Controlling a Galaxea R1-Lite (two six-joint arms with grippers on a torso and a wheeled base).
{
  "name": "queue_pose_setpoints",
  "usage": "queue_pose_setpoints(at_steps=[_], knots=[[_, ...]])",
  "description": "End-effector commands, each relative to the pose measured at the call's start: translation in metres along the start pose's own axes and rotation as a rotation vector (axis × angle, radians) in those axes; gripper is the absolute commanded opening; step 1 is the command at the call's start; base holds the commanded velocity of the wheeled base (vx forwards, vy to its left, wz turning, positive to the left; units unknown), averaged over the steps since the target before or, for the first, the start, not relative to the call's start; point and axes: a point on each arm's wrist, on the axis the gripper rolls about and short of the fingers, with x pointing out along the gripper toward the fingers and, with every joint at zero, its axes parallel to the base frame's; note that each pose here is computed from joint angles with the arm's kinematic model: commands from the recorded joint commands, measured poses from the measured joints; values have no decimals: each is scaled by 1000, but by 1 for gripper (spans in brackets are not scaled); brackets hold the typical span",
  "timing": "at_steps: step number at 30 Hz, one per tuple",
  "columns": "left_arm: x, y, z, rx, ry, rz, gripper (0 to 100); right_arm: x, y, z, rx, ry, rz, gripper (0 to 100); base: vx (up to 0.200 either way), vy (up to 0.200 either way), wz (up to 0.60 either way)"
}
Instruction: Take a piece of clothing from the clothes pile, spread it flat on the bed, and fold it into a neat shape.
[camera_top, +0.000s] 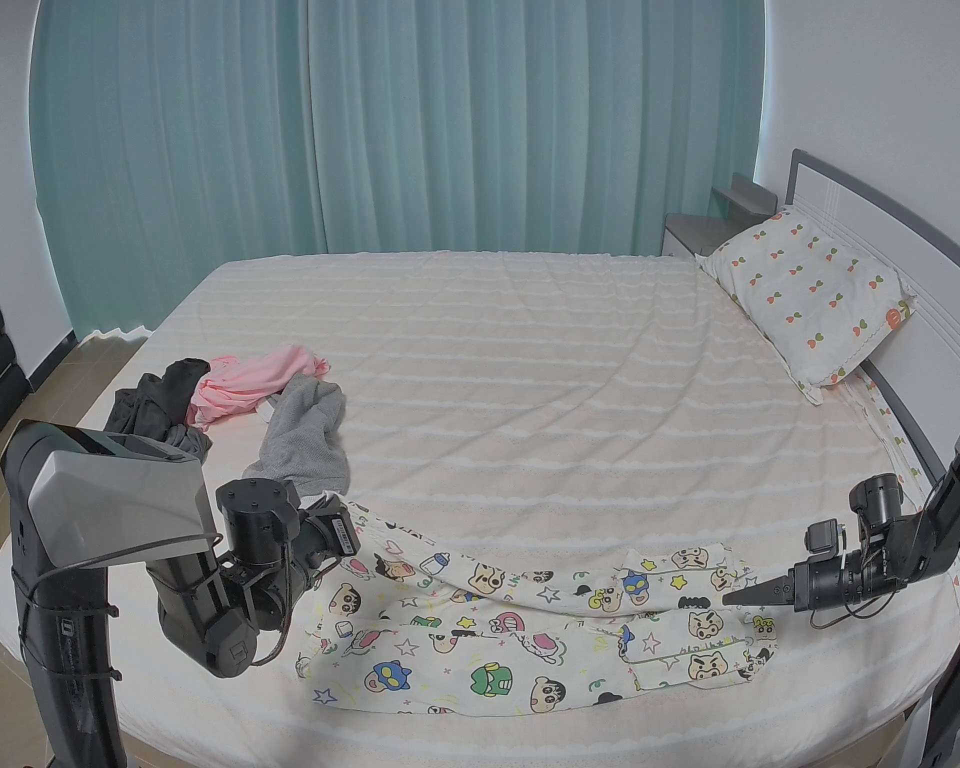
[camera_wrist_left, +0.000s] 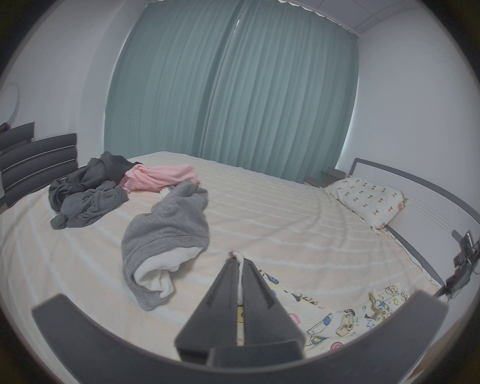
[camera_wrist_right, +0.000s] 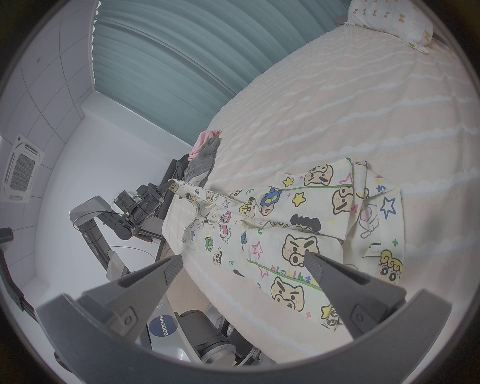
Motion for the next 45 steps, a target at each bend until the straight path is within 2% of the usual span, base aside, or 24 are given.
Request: queue_pose_setpoints(at_steps=[1,6,16,19,25,26,31,34,40,45], knots=[[5,-3,6,27,-27,-15,0,0,0,0,1,1,1,100,0,0,0],[9,1,13,147,-52,-18,0,1,0,0,-2,4,3,100,0,0,0],[8,-1,24,256,-91,-24,0,1,1,-1,0,7,4,100,0,0,0],[5,-3,22,263,-81,-33,0,1,1,0,-2,6,4,100,0,0,0],[-4,2,9,282,-12,-56,0,1,1,-1,-2,6,4,100,0,0,0],[-10,7,4,288,19,-70,0,1,1,-1,-2,6,4,100,0,0,0],[-26,21,-6,300,61,-65,0,1,1,-1,-2,6,4,100,0,0,0],[-42,35,-22,350,164,-73,0,2,1,-1,-1,8,5,100,0,0,0],[-61,39,-38,365,277,-88,0,2,1,-1,0,9,3,100,0,0,0],[-60,42,-50,375,326,-82,0,2,2,-2,-2,11,5,100,0,0,0]])
